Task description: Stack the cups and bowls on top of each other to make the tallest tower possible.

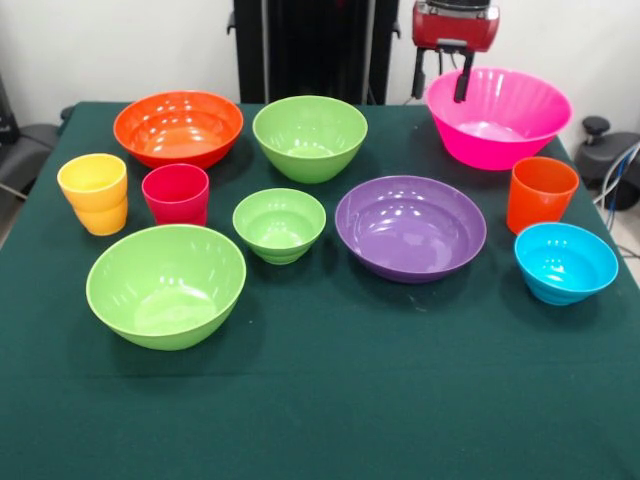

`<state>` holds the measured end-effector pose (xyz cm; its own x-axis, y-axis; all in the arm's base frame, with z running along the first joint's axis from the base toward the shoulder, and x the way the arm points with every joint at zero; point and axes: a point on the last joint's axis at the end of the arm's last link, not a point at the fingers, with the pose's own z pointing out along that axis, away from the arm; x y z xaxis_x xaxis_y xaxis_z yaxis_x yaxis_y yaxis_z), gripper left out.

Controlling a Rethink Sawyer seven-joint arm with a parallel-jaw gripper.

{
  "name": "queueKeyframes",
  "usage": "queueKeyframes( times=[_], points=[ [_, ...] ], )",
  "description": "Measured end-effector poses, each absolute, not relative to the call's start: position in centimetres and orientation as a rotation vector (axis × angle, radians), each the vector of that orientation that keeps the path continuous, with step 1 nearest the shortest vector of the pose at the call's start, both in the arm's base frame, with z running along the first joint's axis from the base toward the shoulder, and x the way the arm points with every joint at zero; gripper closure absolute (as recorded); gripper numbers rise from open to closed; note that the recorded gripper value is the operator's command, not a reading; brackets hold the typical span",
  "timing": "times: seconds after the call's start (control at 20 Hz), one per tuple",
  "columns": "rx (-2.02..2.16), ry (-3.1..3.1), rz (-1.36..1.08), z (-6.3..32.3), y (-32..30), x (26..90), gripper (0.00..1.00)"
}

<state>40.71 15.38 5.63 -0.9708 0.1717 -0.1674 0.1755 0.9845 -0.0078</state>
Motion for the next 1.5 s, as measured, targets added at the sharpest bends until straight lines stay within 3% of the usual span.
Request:
queueKeyframes(
  times=[1.5],
  points=[
    [0.237, 3.030, -0.080, -3.6, 14.7, 35.3, 0.00]
  ],
)
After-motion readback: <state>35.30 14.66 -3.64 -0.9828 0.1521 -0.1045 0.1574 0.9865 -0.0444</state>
